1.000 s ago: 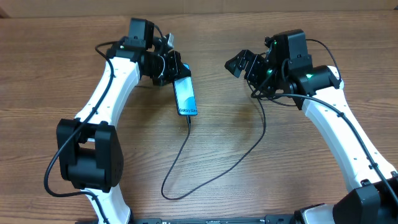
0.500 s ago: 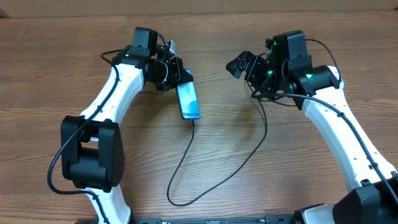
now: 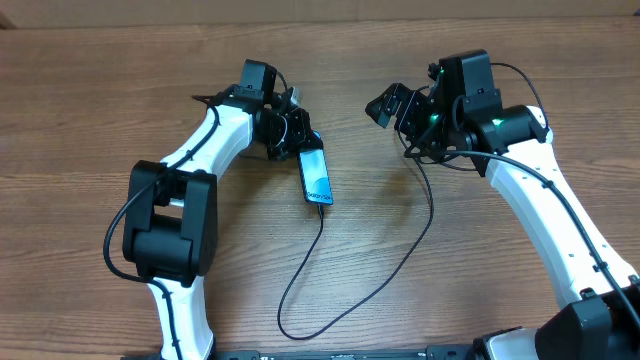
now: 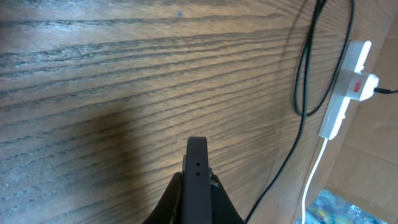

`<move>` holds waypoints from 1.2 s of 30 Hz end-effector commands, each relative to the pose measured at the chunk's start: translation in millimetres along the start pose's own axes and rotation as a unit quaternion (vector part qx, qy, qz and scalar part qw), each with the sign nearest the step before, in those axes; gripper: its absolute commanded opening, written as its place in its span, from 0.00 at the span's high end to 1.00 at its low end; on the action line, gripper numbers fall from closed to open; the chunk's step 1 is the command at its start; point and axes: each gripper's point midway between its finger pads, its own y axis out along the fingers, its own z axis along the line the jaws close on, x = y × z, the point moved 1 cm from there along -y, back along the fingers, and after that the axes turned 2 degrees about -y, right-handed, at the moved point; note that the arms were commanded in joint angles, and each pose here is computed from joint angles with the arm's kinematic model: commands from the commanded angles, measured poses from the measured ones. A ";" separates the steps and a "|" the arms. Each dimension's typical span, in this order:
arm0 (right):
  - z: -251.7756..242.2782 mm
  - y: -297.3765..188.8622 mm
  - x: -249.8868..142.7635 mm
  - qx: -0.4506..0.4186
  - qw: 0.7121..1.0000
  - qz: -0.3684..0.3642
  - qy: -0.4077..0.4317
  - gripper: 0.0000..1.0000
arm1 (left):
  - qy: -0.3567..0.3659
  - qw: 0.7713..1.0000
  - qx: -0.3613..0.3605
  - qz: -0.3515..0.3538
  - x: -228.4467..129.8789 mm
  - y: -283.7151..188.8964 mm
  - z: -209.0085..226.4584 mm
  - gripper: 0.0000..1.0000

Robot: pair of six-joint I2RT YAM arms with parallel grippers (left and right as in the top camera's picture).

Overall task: Plug charger to phone and switch on socket
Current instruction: 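Lower the phone with the left gripper and lay it flat on the table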

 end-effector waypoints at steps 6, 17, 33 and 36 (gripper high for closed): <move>4.6 -12.2 7.4 0.000 1.000 -0.024 -0.010 0.00 | -0.013 0.999 0.031 -0.008 2.7 9.7 13.8 0.95; 4.1 -12.2 6.6 -0.001 1.000 -0.022 -0.009 0.00 | 0.003 0.998 0.062 -0.016 -1.3 19.5 13.5 0.95; 1.9 -12.1 4.0 -0.005 1.000 -0.017 -0.007 0.00 | 0.014 0.996 0.087 -0.033 1.3 22.8 15.9 0.96; 1.9 -12.1 4.0 -0.005 1.000 -0.017 -0.007 0.00 | 0.014 0.995 0.089 -0.034 1.8 22.7 16.4 0.96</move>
